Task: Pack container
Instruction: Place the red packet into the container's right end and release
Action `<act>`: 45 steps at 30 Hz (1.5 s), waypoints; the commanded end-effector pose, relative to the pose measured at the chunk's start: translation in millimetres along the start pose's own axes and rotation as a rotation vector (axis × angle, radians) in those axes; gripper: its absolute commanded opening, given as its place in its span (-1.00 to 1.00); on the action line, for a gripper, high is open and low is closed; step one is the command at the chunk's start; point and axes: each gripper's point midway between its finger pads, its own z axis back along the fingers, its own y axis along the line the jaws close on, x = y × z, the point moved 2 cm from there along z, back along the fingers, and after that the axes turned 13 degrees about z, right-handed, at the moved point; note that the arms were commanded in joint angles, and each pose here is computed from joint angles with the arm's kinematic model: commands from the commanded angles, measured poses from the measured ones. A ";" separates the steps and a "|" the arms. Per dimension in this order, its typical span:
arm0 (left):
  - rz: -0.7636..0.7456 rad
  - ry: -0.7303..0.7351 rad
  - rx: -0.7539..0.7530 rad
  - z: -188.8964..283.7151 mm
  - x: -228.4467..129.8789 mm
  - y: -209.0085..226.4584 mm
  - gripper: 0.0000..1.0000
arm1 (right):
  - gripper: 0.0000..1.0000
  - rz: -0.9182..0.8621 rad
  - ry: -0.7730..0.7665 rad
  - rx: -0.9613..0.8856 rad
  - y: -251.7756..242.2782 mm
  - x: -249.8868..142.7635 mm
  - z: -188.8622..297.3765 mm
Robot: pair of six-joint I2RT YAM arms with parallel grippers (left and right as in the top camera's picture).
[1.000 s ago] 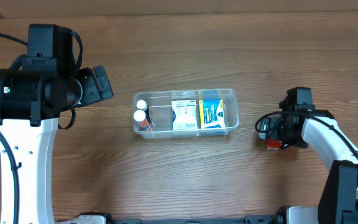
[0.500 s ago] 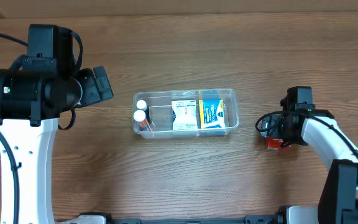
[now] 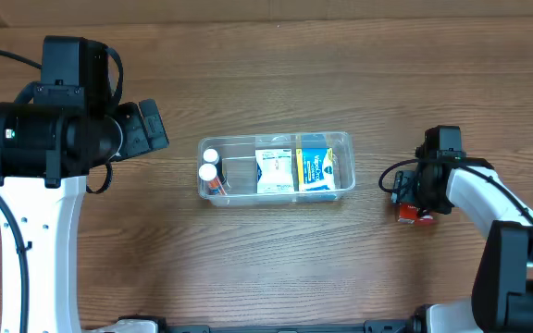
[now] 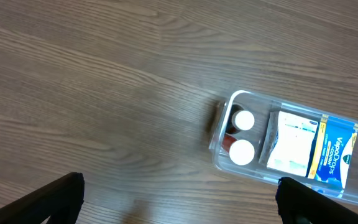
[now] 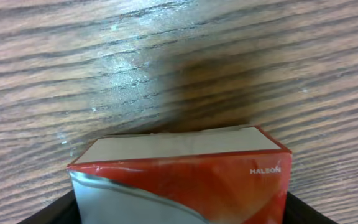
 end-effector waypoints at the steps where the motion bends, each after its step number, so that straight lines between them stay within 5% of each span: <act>1: -0.018 -0.011 -0.004 2.6 2.9 0.0 1.00 | 0.29 -0.006 0.025 0.071 9.7 6.2 4.8; 5: -0.019 -0.011 -0.003 2.5 2.7 0.1 1.00 | 0.16 -0.002 -0.054 0.169 21.1 40.6 65.7; 8: -0.019 -0.010 -0.003 2.5 2.7 0.1 1.00 | 0.13 0.048 -0.202 0.202 34.5 71.0 154.0; 13: -0.019 -0.010 -0.003 2.5 2.7 0.1 1.00 | 0.04 0.310 -0.468 0.327 121.5 82.1 265.4; 20: -0.019 -0.010 -0.003 2.6 2.6 0.2 1.00 | 0.04 0.439 -0.358 0.313 190.6 75.2 227.8; 30: -0.019 -0.008 -0.001 2.6 2.0 0.6 1.00 | -0.03 0.392 -0.024 0.247 203.7 75.1 114.0; 45: -0.019 -0.007 0.000 2.5 1.9 0.6 1.00 | -0.02 0.185 -0.017 0.174 194.5 80.7 106.7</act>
